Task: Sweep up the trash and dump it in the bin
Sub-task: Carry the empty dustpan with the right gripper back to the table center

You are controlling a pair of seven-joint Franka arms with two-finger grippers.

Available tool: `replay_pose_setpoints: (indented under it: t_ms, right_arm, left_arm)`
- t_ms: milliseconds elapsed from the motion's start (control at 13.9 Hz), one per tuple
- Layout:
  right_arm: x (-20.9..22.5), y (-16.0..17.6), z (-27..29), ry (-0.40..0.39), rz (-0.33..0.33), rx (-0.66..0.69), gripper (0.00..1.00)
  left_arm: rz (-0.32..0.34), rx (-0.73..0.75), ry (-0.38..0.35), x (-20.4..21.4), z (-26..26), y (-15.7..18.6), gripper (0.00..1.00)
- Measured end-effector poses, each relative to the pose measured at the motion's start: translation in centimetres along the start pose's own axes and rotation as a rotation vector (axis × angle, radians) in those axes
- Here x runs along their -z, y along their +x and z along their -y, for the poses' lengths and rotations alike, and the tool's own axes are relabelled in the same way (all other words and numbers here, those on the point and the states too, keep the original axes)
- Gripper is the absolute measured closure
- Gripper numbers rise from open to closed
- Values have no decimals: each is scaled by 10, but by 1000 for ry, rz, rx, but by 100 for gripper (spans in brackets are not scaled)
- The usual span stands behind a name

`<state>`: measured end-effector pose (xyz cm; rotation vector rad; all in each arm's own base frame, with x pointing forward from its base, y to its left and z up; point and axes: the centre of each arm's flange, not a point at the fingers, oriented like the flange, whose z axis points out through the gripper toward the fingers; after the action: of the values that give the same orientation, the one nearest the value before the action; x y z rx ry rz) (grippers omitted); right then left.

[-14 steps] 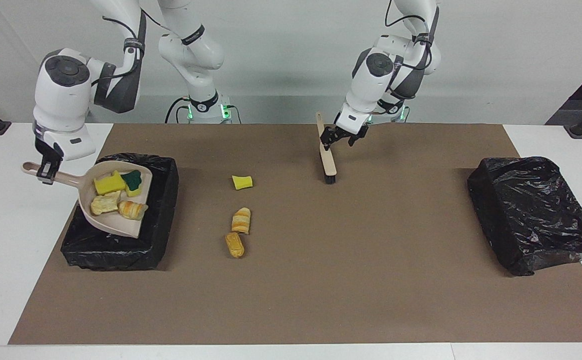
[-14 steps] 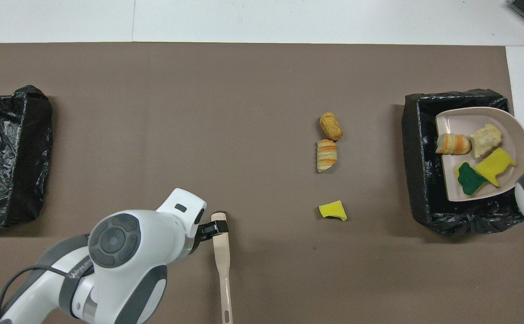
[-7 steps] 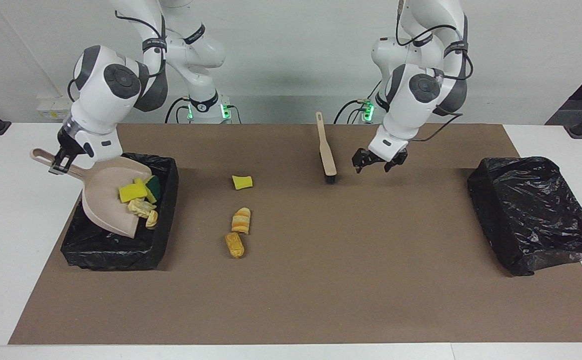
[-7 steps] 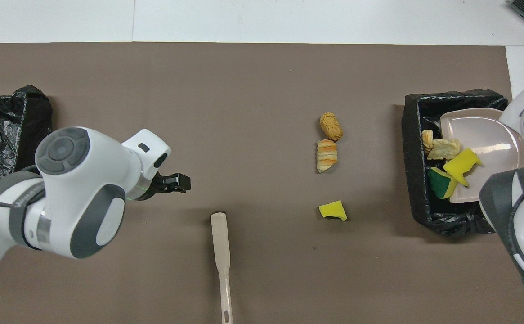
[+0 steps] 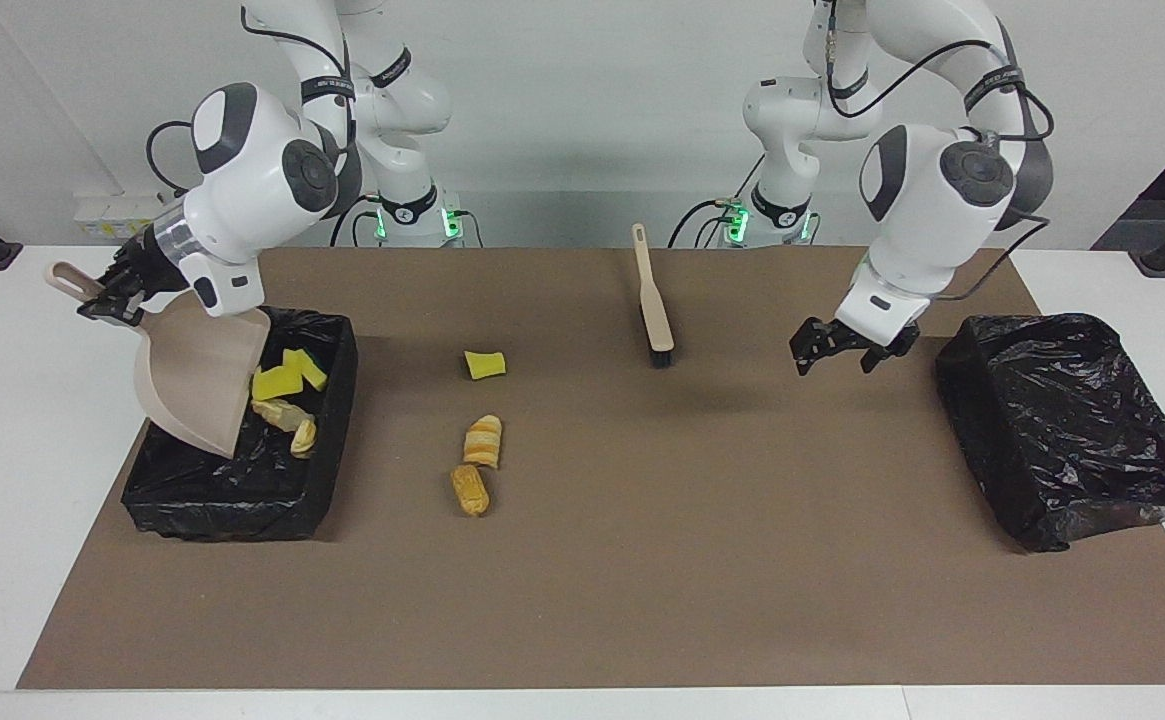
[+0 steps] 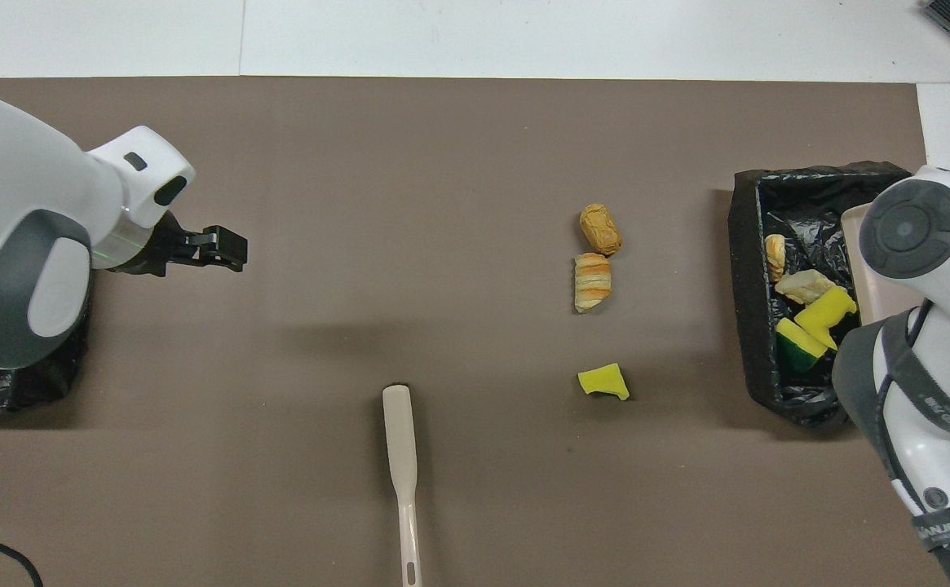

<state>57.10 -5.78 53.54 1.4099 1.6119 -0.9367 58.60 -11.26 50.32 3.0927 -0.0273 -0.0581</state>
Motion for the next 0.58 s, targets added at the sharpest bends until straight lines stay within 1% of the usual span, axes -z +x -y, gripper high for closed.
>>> replay_pose_setpoints:
  t_ms: [144,216,288,360,432,575]
  right_arm:
    - [19,-10,-3,-11,28,-16,68]
    - [28,-18,-4,-17,32,-32,68]
    - [34,-25,-6,-23,21,-53,68]
    - [40,-31,-6,-27,-8,-77,68]
    - [46,-35,-7,-28,-52,-103,68]
    - [71,-32,-8,-16,-128,-204,68]
  left_arm:
    - [30,-2,4,21,19,-1,0]
    - [39,-15,4,31,27,-3,0]
    - [41,-27,4,40,33,-5,0]
    - [38,-32,4,49,36,-8,0]
    - [32,-35,4,58,37,-12,0]
    - [16,-38,4,70,36,-18,0]
